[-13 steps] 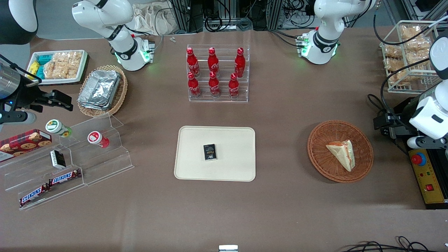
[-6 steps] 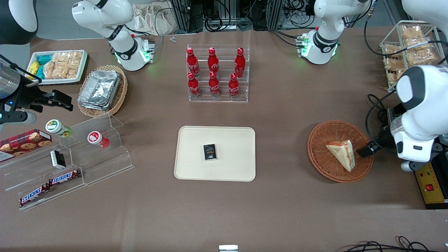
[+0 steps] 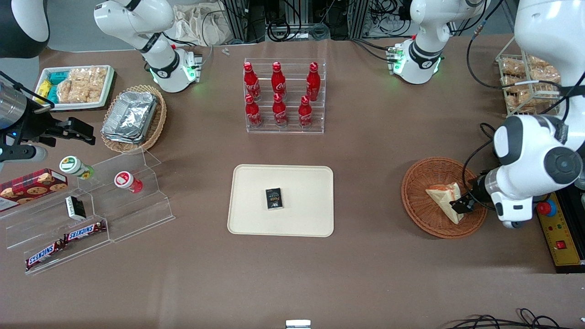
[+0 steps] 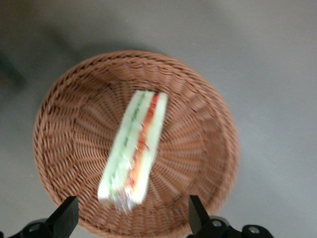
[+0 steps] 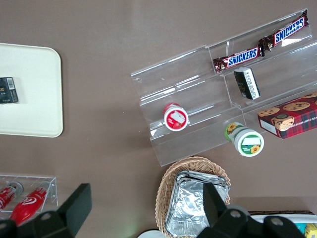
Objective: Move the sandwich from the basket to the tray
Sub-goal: 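Close the left gripper on the sandwich wedge's end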
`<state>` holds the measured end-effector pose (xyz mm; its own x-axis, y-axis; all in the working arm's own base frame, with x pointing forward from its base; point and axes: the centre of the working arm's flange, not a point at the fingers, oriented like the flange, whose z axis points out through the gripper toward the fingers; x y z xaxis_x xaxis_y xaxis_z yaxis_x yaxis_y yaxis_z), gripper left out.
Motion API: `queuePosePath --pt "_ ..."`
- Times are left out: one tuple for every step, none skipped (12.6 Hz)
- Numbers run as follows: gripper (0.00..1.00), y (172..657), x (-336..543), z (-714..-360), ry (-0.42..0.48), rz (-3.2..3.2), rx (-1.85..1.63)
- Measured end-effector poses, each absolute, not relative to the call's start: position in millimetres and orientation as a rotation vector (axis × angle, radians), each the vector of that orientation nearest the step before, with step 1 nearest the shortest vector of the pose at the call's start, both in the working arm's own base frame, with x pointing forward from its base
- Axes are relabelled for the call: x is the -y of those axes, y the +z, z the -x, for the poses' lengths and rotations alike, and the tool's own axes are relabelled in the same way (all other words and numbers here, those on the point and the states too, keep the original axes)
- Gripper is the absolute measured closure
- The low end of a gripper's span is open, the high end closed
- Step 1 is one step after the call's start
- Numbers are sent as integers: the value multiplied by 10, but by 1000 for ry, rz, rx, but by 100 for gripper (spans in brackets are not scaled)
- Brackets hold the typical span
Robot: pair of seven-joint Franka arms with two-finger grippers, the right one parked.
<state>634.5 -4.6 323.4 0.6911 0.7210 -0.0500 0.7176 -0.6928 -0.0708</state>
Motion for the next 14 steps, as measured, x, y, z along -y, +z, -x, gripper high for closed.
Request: queuePosePath --pt "0 3104 30 -6365 114 2844 1207" --pt "0 3011 17 -6378 117 2844 1206" --pt "0 2946 9 -6385 120 2844 1204" --pt "0 2898 5 -6384 126 2842 1201" --pt "0 2850 3 -6374 137 2839 1198" --pt "0 2787 4 -6344 154 2834 1193" --pt "0 2716 6 -6303 170 2830 1189" --pt "0 2633 11 -6266 175 2832 1187" --pt "0 2548 18 -6240 174 2836 1186" --pt "0 2469 24 -6229 173 2840 1187" --pt "9 2411 27 -6230 171 2844 1188" --pt "22 2374 29 -6238 164 2849 1190" --pt "34 2344 31 -6242 162 2852 1191" --pt "46 2335 32 -6248 156 2854 1192"
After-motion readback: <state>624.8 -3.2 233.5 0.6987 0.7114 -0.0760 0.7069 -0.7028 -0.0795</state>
